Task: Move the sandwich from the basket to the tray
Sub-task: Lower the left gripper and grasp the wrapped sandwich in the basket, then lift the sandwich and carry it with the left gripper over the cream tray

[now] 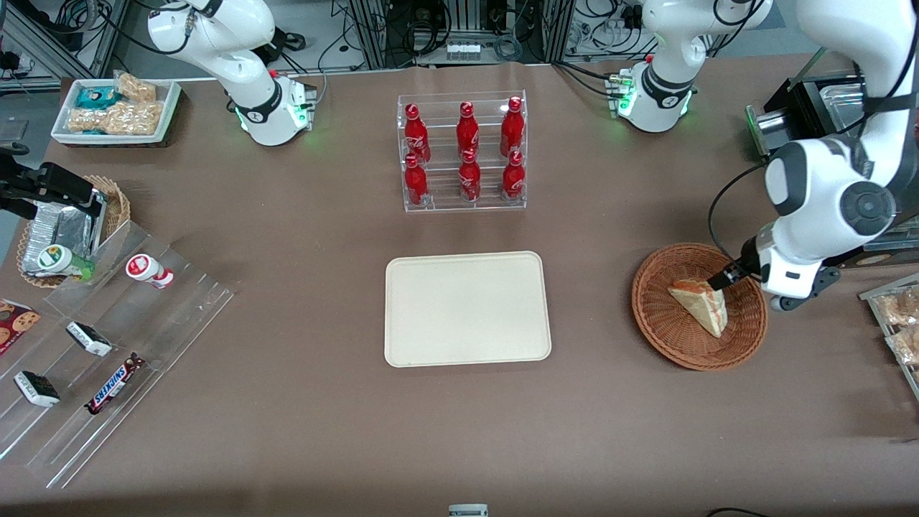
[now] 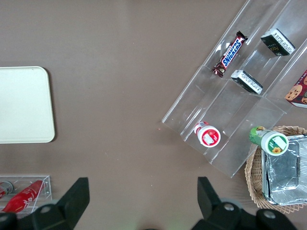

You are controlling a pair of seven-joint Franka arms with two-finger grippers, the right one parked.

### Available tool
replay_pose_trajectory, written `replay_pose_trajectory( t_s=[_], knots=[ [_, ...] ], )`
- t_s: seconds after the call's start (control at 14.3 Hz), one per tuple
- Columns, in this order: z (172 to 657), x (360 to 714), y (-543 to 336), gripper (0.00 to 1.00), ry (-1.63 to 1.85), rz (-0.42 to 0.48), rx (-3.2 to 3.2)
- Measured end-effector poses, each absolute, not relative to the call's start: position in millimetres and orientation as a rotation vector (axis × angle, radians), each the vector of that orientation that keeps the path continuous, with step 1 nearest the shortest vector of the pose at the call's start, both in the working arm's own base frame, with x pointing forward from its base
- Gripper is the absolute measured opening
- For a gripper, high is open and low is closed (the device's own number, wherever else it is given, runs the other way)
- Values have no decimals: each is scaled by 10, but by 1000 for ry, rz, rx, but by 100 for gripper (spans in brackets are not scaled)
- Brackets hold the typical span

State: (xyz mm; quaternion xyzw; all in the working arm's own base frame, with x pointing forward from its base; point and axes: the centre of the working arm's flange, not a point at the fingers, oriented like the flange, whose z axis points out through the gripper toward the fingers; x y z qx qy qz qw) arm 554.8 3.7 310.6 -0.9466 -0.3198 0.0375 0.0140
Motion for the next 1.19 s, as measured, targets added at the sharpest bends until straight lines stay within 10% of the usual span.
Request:
replay_pose_trajectory(
  t_s=[0.42,0.98,1.19],
  knots=[
    [2652,5643,-67,100,-1161,74,-2896],
    [2814,5802,-282,24,-1291,51,-2850],
    [3312,6016,-842,19,-1169,86,-2889]
  ],
)
